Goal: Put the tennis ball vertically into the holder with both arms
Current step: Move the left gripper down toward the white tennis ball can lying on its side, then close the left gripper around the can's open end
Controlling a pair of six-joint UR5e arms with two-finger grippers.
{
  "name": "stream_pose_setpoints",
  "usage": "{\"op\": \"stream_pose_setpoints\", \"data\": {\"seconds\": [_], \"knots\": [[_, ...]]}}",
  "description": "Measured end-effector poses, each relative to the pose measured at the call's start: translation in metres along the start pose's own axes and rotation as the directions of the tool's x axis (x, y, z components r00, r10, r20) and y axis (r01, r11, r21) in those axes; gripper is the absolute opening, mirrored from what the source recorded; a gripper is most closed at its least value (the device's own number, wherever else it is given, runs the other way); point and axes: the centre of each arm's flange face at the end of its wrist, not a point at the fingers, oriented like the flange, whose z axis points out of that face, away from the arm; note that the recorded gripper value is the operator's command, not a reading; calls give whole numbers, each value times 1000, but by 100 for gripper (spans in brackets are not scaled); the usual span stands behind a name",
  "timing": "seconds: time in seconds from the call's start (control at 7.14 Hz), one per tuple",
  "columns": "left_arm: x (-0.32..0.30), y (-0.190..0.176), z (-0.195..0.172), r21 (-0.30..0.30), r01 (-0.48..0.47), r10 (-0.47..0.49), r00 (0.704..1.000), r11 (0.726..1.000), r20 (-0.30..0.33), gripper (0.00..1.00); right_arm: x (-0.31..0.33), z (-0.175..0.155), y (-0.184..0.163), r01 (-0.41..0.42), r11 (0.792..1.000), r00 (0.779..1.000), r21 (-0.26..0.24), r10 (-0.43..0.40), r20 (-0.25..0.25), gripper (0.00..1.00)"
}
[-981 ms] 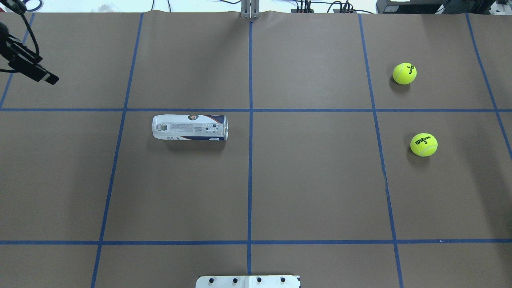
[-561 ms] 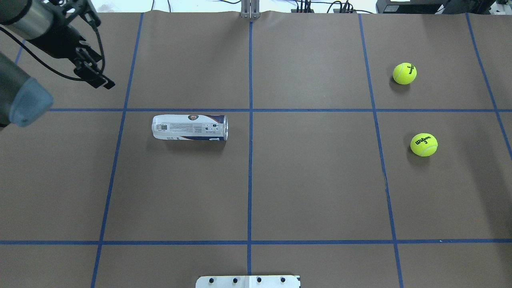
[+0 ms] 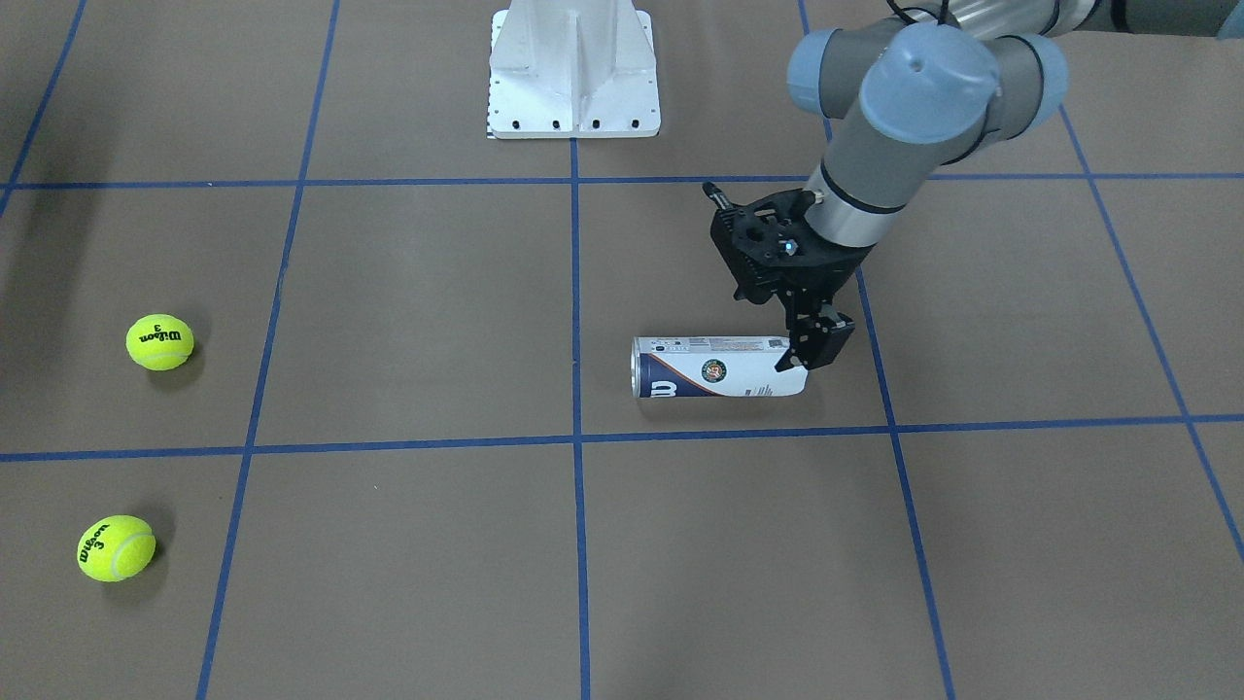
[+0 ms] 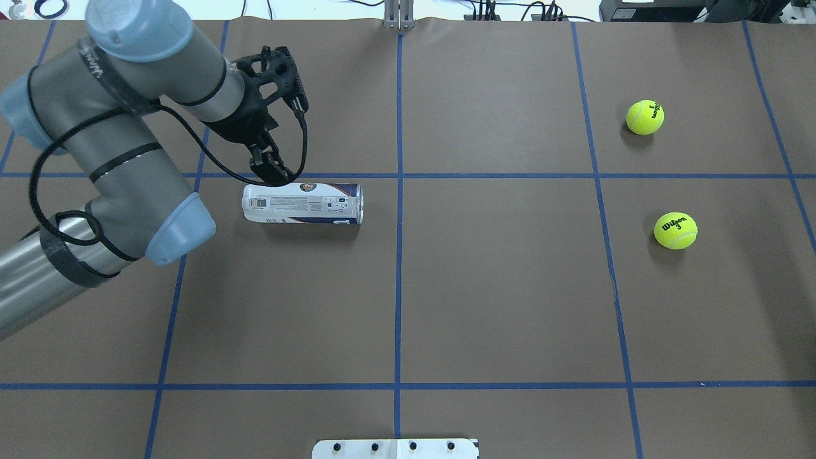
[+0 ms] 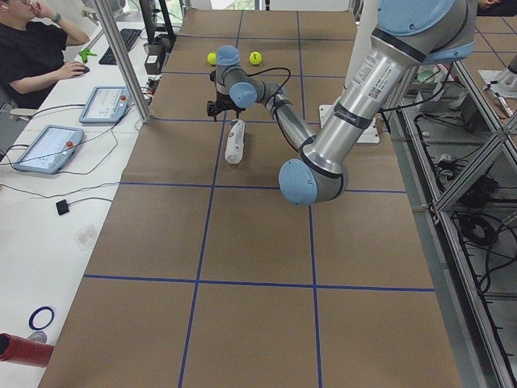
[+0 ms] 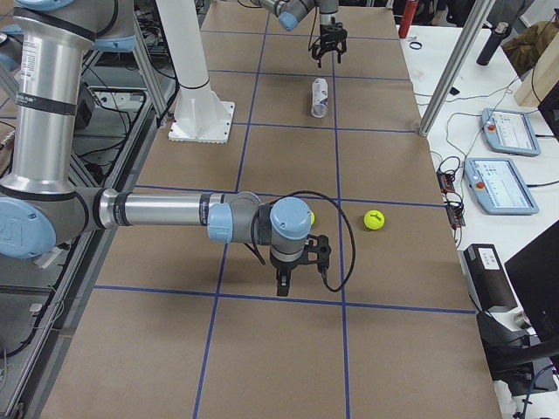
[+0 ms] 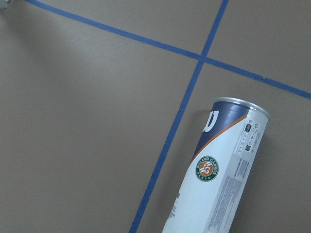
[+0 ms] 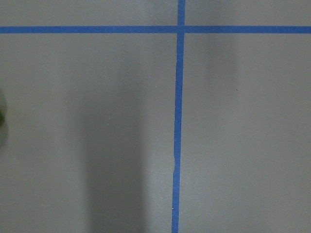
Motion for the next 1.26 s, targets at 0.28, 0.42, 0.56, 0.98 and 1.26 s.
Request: {"op": "stream_pose_setpoints", "data": {"seconds": [0.28,0.42,0.56,0.98,1.26], "knots": [[32,-43,20,3,-53,53,999,999,-7,98,6,5,0,-12,1000,1000,-11,12,0,100],[49,-60,32,-4,-81,81,996,997,22,99,8,8,1,-16,1000,1000,-15,16,0,100],[59,-74,44,-16,-104,105,993,994,47,99,9,8,1,-17,1000,1000,-17,17,0,100],[60,-92,69,-61,-200,203,978,978,53,99,9,9,1,-18,1000,1000,-18,18,-1,100],[54,-89,82,-92,-256,260,964,962,46,99,9,9,1,-18,1000,1000,-18,18,-1,100]]}}
